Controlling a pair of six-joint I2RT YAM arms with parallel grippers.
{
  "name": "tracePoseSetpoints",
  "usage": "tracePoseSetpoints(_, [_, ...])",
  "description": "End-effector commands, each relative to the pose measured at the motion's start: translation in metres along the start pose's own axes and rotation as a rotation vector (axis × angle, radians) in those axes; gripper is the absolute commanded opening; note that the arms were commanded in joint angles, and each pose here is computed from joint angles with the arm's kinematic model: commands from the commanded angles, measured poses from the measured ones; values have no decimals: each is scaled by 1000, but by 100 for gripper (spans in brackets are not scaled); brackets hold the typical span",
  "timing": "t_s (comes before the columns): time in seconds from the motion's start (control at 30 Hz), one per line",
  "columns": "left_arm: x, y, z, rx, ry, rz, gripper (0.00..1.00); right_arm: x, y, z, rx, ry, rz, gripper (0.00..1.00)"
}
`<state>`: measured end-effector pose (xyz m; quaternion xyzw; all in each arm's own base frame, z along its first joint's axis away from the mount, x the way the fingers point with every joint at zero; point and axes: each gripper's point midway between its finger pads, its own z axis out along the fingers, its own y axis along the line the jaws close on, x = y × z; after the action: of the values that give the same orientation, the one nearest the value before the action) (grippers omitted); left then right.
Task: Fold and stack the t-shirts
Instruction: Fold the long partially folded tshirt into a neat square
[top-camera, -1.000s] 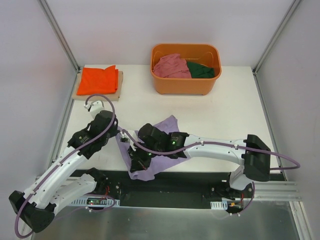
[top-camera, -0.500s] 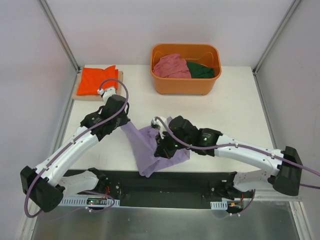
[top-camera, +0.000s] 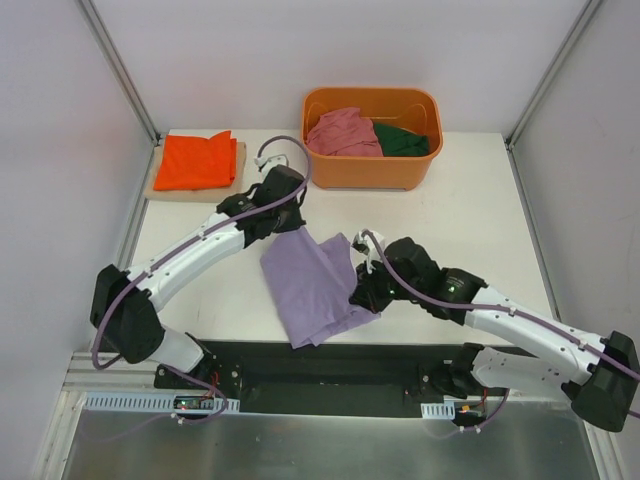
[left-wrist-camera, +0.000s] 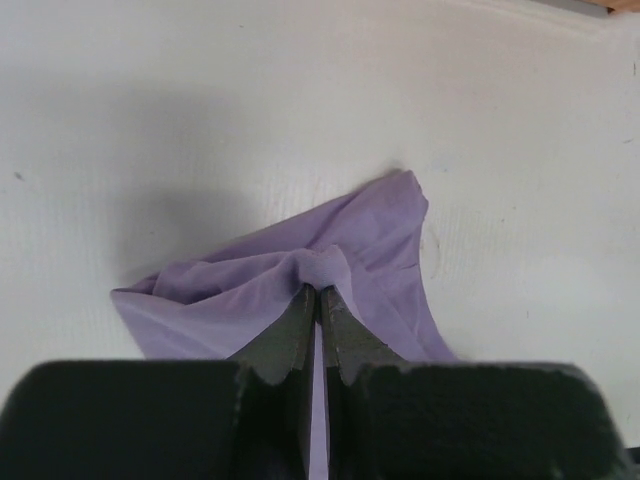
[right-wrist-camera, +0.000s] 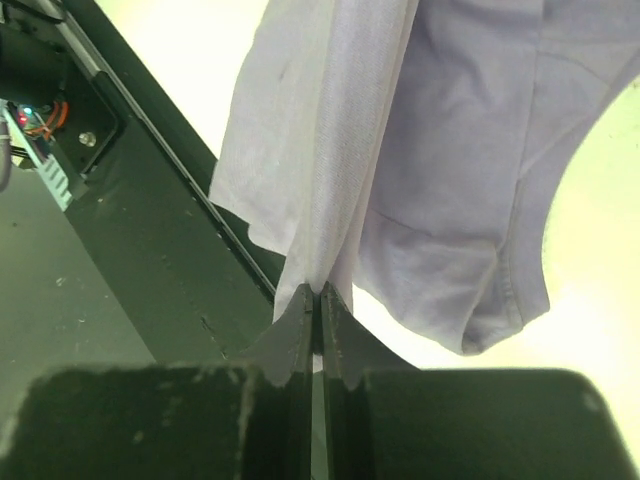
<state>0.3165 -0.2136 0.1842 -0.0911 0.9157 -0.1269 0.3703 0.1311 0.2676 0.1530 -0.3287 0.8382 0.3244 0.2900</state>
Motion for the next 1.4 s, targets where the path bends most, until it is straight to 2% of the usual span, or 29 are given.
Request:
tracePoseSetpoints(0.0, [-28,-32,14,33,-72,25,0,32,-14,-5,48,70,72,0])
tracePoseSetpoints(0.23, [-8,-62,61,23,9,85,0,54,-53,-1,219,73,161,1])
tracePoseSetpoints(0.43, [16,-84,90,53,93,140,0,72,-68,-1,300,86,255,8])
tracePoseSetpoints(0.53, [27,-96,98,91,136,172,3,81,-85,-6,409,75,316,9])
tracePoseSetpoints(0.57, [30,-101,100,105,148,186,7,83,-89,-9,437,67,331,12])
tracePoseSetpoints(0.6, [32,-105,101,120,157,203,16,86,-94,-11,468,64,346,14])
tracePoseSetpoints(0.63, [35,-110,101,147,173,221,34,87,-97,-13,487,63,352,17])
tracePoseSetpoints(0.67, [36,-114,99,171,183,235,59,87,-100,-17,510,60,354,23])
tracePoseSetpoints(0.7, [38,-119,95,209,200,249,77,87,-102,-20,532,65,361,26])
tracePoseSetpoints(0.77, [35,-125,88,246,198,269,97,83,-101,-28,552,71,358,29])
tracePoseSetpoints(0.8, [33,-126,83,257,193,277,99,80,-101,-31,554,66,353,35])
tracePoseSetpoints(0.83, [29,-126,78,265,183,280,99,75,-98,-33,541,59,345,48])
tracePoseSetpoints(0.87, [26,-125,71,269,172,281,99,70,-93,-33,514,48,333,64])
tracePoseSetpoints(0.9, [23,-122,65,269,158,283,99,63,-87,-33,476,32,323,90])
tracePoseSetpoints(0.93, [19,-118,58,265,139,285,99,56,-78,-30,422,18,316,96])
tracePoseSetpoints(1.07, [18,-88,37,228,103,251,99,24,-37,-16,169,-55,289,96])
tracePoseSetpoints(1.2, [40,-67,26,303,151,208,99,4,6,2,-71,-79,261,96])
tracePoseSetpoints(1.27, [54,-57,26,318,179,196,99,9,6,18,-62,-37,268,96])
tracePoseSetpoints(1.37, [76,-38,32,294,224,178,99,24,-16,36,65,25,337,96])
